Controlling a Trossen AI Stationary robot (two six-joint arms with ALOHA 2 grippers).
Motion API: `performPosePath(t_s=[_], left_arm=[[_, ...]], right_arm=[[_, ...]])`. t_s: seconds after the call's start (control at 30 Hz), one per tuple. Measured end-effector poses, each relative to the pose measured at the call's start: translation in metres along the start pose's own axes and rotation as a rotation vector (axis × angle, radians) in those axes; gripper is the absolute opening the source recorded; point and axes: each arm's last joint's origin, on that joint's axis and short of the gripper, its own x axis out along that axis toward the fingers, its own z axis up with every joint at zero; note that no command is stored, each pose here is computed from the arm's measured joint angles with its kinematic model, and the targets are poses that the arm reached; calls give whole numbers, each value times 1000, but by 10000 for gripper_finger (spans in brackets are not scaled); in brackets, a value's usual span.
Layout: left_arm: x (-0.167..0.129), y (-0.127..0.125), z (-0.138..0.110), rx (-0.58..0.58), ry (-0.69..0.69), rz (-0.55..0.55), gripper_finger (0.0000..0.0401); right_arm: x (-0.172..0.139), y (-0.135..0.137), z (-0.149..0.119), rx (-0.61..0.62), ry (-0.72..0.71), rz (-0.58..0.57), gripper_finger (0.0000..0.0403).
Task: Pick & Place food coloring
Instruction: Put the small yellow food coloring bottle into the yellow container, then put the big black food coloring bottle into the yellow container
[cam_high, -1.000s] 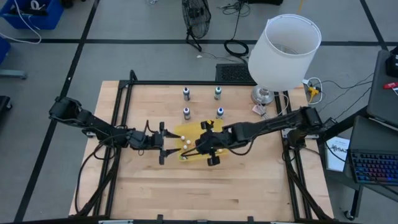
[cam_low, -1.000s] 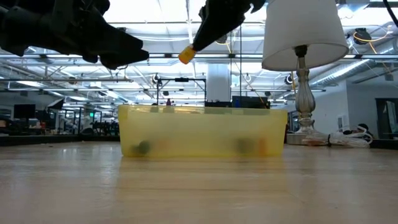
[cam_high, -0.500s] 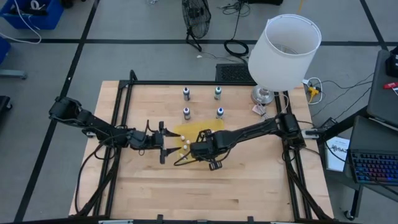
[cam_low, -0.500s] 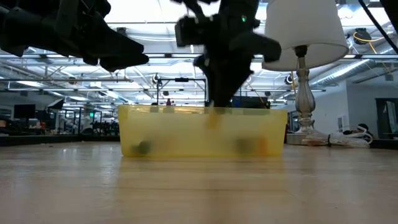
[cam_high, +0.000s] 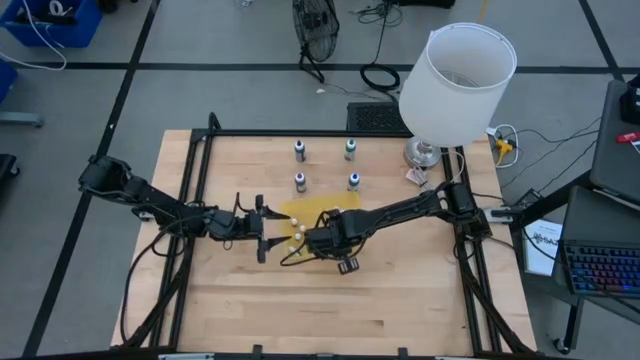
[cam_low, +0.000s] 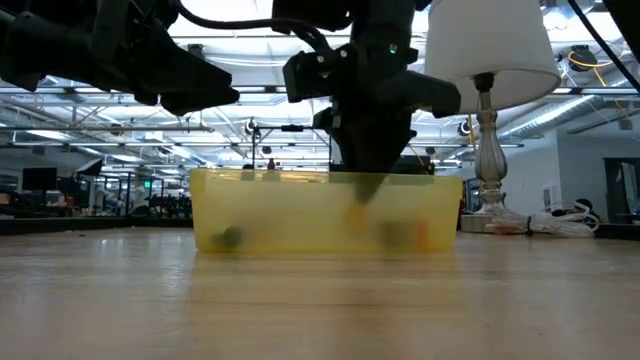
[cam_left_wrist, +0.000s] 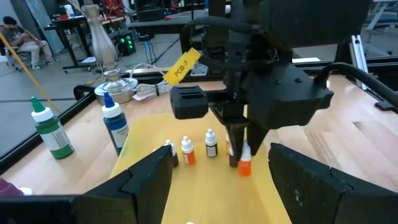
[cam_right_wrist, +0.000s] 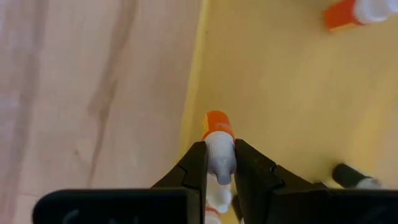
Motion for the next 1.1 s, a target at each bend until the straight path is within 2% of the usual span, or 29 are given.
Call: performPosePath(t_s=[0.1, 0.37, 0.6, 0.77, 0.93, 1.1], left_arm=[[0, 0, 0, 0, 0, 0, 266], [0, 0, 0, 0, 1, 0, 266], [0, 0, -1, 0, 6, 0, 266], [0, 0, -1, 1, 6, 0, 266], [0, 0, -1, 0, 5, -2, 266], [0, 0, 0, 1, -1, -2, 266]], right_arm=[[2, 1, 1, -7, -10, 37, 44], [18, 5, 2, -22, 21, 46, 44], [15, 4, 5, 11, -10, 34, 124], [11, 8, 6, 27, -27, 36, 143], [-5, 14, 7, 19, -79, 30, 143], [-41, 14, 5, 60, -183, 24, 138]])
